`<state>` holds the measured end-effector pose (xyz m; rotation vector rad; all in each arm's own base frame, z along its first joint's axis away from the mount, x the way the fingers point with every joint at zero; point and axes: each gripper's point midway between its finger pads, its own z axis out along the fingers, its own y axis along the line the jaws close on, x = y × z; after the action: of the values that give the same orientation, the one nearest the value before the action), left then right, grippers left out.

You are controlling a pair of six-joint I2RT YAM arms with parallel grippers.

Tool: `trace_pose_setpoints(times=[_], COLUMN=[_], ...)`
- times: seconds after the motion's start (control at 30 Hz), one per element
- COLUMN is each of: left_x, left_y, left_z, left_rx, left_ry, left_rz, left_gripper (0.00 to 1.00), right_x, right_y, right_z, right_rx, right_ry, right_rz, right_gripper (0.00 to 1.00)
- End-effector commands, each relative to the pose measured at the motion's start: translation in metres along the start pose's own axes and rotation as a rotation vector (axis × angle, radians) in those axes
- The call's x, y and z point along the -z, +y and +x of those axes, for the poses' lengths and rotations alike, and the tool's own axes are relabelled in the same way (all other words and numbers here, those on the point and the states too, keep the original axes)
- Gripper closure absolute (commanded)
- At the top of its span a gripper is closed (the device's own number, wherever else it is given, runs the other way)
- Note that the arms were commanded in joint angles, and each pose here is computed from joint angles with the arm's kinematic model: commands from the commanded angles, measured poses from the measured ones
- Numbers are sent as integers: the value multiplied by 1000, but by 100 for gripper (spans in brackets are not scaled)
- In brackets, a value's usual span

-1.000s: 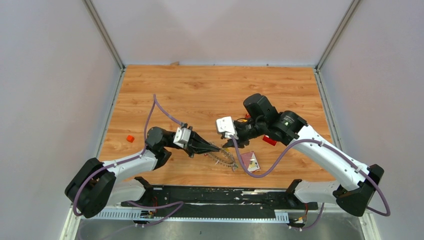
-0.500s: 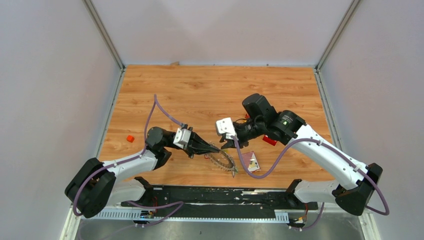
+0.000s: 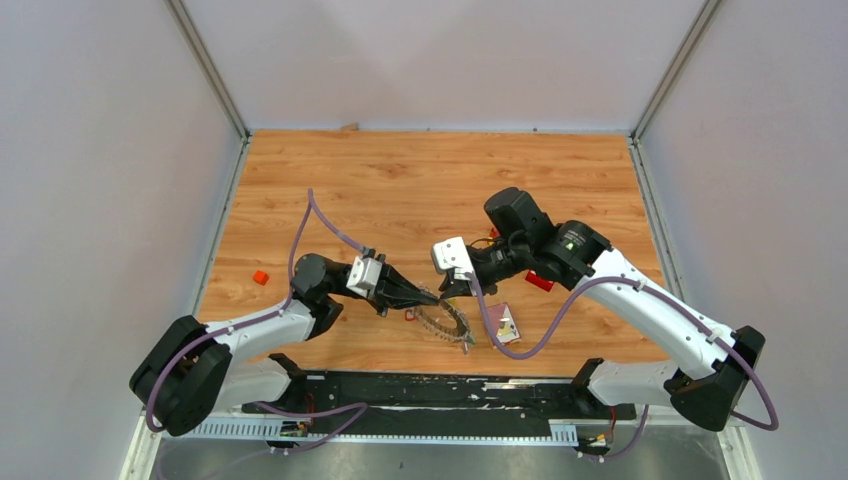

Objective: Put the keys on the keyring

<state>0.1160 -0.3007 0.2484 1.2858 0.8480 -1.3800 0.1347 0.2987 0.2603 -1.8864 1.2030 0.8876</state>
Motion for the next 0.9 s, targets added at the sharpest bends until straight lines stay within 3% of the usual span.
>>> trace_pose_setpoints(times=[0.0, 0.2, 0.43, 0.6, 0.87], left_x=[-2, -2, -1, -1, 0], left_y=[2, 3, 7, 26, 47], left_z=[-16, -15, -12, -12, -5], left_rx=[-98, -100, -105, -92, -85], left_ry=[-40, -39, -33, -17, 65], left_rz=[-9, -16, -34, -115, -168], left_gripper=[100, 100, 100, 100, 70], right_x=[-2, -1, 6, 10, 14], right_y=[4, 7, -6, -18, -38], right_z=[-7, -7, -5, 4, 13], right_rx=[22, 24, 20, 24, 4], right_ry=[-42, -52, -8, 99, 260], right_rz=[-29, -33, 53, 142, 258], right_gripper=[86, 99, 100, 100, 100])
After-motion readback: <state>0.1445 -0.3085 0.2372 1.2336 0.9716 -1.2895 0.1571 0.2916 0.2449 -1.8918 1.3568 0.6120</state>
